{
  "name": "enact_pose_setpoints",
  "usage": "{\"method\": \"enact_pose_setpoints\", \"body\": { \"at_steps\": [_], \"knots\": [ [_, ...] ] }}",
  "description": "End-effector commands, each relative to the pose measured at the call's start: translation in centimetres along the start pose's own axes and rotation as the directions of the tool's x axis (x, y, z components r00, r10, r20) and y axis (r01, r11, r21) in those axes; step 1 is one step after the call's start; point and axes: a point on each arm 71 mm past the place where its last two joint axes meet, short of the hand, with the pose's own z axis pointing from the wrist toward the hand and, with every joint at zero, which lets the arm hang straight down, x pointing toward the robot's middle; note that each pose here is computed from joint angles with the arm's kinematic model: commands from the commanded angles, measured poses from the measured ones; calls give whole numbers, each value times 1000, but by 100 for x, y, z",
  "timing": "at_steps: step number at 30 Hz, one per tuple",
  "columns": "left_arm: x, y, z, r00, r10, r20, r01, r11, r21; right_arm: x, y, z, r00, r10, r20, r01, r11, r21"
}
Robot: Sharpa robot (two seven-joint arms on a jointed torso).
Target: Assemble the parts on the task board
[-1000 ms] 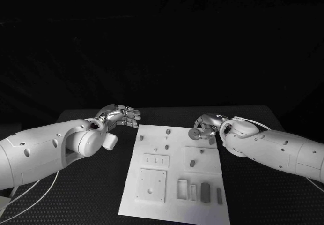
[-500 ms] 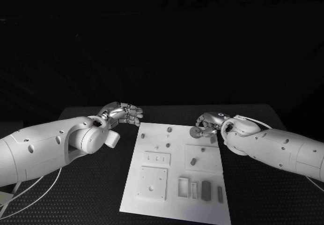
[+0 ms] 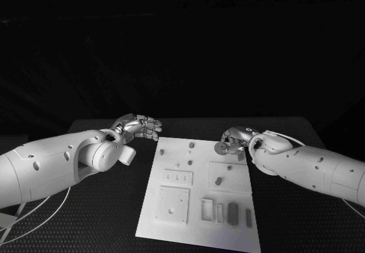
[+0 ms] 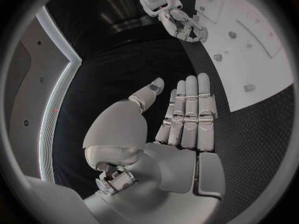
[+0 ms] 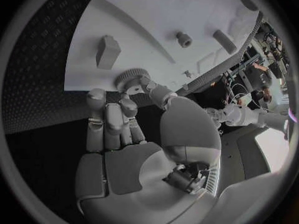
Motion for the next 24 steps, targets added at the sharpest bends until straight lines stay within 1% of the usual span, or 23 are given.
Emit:
{"method": "enact_pose_setpoints", "body": {
  "at_steps": [1, 5, 12, 19, 24],
  "knots": [
    [26, -19, 3, 1000, 0, -19, 0, 1000, 13, 77, 7, 1, 999, -13, -38, 13, 1000, -9],
    [27, -19, 1, 1000, 1, -19, 0, 1000, 13, 91, -15, 13, 999, -24, -45, 24, 1000, -4],
    [11, -16, -14, 1000, 5, -16, -5, 1000, 12, 158, 3, 11, 994, -98, -48, 97, 995, -20],
    [11, -16, -19, 1000, 5, -17, -5, 1000, 12, 213, 11, 4, 990, -129, -55, 128, 991, -29],
    [10, -16, -20, 1000, 7, -17, -7, 1000, 12, 265, 22, -5, 986, -147, -74, 145, 989, -34]
  ]
}}
